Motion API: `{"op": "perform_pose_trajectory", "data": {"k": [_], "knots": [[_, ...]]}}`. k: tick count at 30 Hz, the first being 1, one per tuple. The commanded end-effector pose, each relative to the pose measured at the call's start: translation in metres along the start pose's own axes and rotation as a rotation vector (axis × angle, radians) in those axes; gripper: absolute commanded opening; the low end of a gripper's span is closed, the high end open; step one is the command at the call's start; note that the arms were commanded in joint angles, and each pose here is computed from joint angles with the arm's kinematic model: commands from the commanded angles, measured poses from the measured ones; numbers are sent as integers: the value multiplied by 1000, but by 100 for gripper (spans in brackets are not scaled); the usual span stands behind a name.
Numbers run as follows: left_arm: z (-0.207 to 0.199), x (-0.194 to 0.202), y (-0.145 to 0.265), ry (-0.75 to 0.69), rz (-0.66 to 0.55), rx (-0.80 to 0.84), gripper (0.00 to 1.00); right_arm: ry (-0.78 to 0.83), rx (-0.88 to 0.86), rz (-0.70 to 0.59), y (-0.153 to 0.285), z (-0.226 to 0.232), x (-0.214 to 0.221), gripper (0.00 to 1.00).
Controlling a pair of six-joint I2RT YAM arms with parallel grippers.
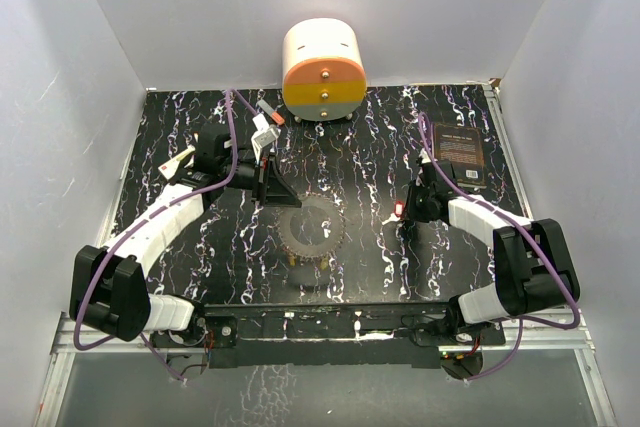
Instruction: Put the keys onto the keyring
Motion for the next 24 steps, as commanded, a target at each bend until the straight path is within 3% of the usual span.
{"op": "perform_pose_trajectory", "data": {"k": [1,7,15,24], "knots": [[-15,-15,6,-73,-26,28,0,10,-32,-45,2,6,-11,8],[-14,-19,6,-80,-23,13,0,45,-129,-106,26,27,-24,8],[2,-27,10,-87,19,-104,0,191,-423,-281,120,94,-58,8],[15,-27,7,-14,22,-132,0,361,-718,-338,211,149,-53,8]]}}
Point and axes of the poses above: each gripper's point midway between its finger pads, its own y axis back along the fingers, its own z axis along the line the jaws close on, x = y × z, the point moved 1 cm from there along y, back along the fingers, and after that the axes turned 14 degrees about -y, right-handed, at the moved point
